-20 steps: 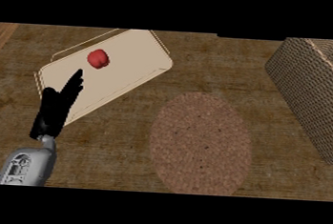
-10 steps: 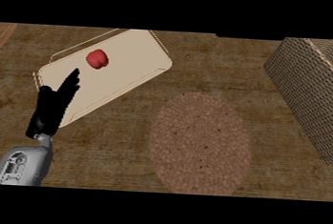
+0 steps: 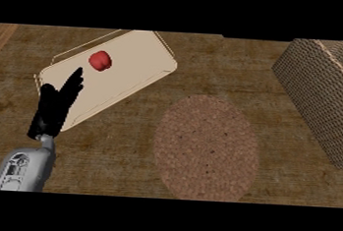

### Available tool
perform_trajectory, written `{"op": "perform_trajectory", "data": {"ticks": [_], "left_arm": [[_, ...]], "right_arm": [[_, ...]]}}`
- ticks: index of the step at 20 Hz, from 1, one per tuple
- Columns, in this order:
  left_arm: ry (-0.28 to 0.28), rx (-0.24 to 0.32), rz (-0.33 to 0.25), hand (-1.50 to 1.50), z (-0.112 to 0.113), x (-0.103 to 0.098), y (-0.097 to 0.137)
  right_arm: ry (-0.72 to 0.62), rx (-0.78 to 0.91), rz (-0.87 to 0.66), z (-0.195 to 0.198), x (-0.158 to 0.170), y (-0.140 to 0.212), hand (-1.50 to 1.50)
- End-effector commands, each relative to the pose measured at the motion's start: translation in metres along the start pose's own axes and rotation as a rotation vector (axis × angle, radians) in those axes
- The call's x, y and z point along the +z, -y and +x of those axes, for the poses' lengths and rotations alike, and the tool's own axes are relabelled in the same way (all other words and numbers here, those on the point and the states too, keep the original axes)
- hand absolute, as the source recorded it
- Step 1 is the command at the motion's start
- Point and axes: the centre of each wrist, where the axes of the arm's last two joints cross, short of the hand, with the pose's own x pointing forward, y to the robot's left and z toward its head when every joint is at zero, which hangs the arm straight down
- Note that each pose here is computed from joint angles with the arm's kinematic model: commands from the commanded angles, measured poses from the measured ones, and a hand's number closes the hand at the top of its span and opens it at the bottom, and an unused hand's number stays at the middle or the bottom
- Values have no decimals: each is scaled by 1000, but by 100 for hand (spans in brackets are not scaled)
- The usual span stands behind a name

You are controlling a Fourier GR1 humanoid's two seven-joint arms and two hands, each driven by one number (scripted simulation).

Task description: Pick the pear from the placemat and place it in the basket

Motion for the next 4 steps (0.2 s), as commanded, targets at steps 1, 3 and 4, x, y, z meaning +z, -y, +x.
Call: {"op": "perform_trajectory", "data": {"ticks": [1, 3, 4], "left_arm": [[4, 5, -4, 0, 5, 4, -4], [12, 15, -2, 0, 4, 4, 5], [6, 5, -20, 0, -2, 4, 1]], "right_arm": [[-47, -36, -51, -40, 25, 55, -150], [-45, -54, -47, -49, 32, 68, -150], [-56, -46, -44, -49, 35, 77, -150]]}}
